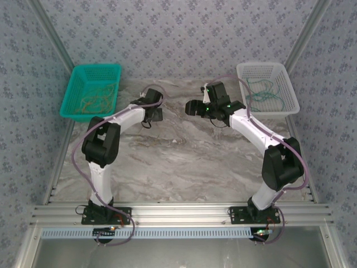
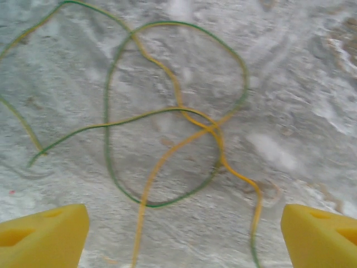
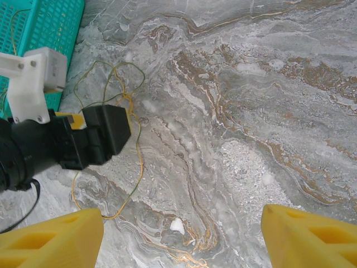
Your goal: Untangle the cables
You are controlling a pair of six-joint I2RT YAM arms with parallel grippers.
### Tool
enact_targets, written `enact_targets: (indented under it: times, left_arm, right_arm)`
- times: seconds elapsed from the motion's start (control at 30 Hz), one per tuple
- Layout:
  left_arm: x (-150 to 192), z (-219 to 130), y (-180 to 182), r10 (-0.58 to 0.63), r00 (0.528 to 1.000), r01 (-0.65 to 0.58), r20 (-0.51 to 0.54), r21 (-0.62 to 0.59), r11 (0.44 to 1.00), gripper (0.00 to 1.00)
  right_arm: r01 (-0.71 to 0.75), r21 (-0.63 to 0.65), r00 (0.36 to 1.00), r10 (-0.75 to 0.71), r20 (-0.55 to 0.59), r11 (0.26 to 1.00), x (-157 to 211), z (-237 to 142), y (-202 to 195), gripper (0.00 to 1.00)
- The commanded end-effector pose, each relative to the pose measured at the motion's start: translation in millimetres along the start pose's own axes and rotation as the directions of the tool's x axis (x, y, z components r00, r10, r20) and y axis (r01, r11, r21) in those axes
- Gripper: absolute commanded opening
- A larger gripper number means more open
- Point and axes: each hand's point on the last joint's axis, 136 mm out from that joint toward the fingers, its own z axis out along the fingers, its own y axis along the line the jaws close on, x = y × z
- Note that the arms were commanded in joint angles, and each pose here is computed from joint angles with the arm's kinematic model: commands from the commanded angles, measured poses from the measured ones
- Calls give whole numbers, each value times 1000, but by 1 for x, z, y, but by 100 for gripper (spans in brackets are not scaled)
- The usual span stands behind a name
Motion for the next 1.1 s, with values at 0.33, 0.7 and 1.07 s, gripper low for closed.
enact_targets:
  times: [0.33,0.7,1.07]
  left_arm:
    - [27,71,-1,-43,979,38,-201,-31,999,99]
    - [32,74,-9,-66,980,66,-188,-5,998,3]
    - [-33,-35,-10,-93,995,87,32,153,984,0]
  right_arm:
    - [-5,-30,1000,5,27,1000,-7,-8,6,77]
    - [-6,-26,999,7,33,1000,-8,-12,4,77]
    - [-9,-35,999,11,40,999,-11,-13,5,77]
